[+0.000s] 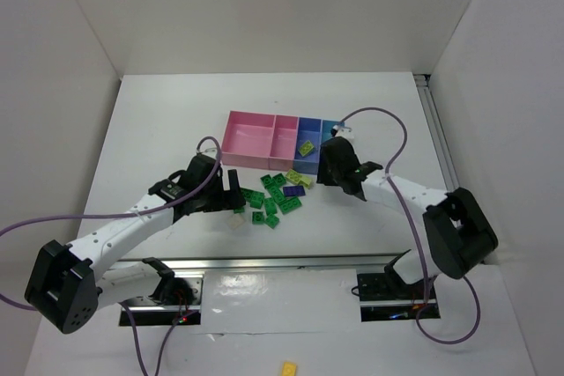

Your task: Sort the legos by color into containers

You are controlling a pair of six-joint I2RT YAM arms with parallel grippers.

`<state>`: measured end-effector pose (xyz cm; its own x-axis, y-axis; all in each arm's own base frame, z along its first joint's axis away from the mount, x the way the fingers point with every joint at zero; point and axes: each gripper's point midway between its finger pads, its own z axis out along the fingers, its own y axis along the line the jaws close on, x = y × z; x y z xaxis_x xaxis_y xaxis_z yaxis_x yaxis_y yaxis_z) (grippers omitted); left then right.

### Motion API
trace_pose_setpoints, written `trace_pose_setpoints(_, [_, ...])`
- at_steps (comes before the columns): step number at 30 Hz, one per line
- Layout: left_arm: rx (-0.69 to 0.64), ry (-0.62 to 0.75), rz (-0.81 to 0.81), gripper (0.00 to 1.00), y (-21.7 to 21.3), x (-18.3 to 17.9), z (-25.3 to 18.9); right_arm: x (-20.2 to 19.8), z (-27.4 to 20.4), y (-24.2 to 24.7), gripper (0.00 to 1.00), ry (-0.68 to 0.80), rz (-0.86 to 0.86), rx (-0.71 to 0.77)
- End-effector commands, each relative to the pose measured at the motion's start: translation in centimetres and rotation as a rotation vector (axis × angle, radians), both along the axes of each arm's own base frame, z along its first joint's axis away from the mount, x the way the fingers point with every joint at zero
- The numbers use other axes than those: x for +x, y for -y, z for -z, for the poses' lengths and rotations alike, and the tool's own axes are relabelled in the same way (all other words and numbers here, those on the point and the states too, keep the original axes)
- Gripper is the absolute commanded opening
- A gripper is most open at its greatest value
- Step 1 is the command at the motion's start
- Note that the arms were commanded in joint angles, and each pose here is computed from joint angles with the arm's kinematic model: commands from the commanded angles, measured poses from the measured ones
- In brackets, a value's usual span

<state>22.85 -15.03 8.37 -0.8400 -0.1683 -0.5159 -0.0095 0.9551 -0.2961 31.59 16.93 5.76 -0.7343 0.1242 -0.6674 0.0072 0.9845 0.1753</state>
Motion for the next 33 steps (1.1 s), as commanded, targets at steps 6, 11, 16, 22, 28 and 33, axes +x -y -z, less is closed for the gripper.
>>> trace_pose_setpoints(6, [-0.007, -0.015, -0.013, 0.99, 0.1, -0.3, 0.3, 3.0, -8.9, -1.2, 0.4, 0.208, 0.009, 0.039])
trace_pose_setpoints(11, [-0.007, -0.015, -0.013, 0.99, 0.1, -0.3, 0.3, 8.5, -9.1, -3.1, 0.44, 0.214, 0.001, 0.006])
trace_pose_setpoints(16, [-0.007, -0.015, -0.004, 0.99, 0.2, -0.6, 0.2, 10.7, -8.4, -3.8, 0.78, 0.181, 0.014, -0.053])
trace_pose_setpoints(22, [0.0, -0.011, -0.009, 0.99, 0.1, -0.4, 0.3, 4.7, -8.7, -3.0, 0.72, 0.2, -0.021, -0.034])
trace_pose_setpoints(28, [0.0, -0.011, 0.0, 0.99, 0.3, -0.5, 0.3, -2.3, -3.5, -3.1, 0.72, 0.083, -0.1, -0.006])
trace_pose_setpoints(33, [0.0, -0.011, 0.0, 0.99, 0.3, -0.5, 0.3, -2.6, -1.1, -3.7, 0.76, 0.026, -0.137, -0.019])
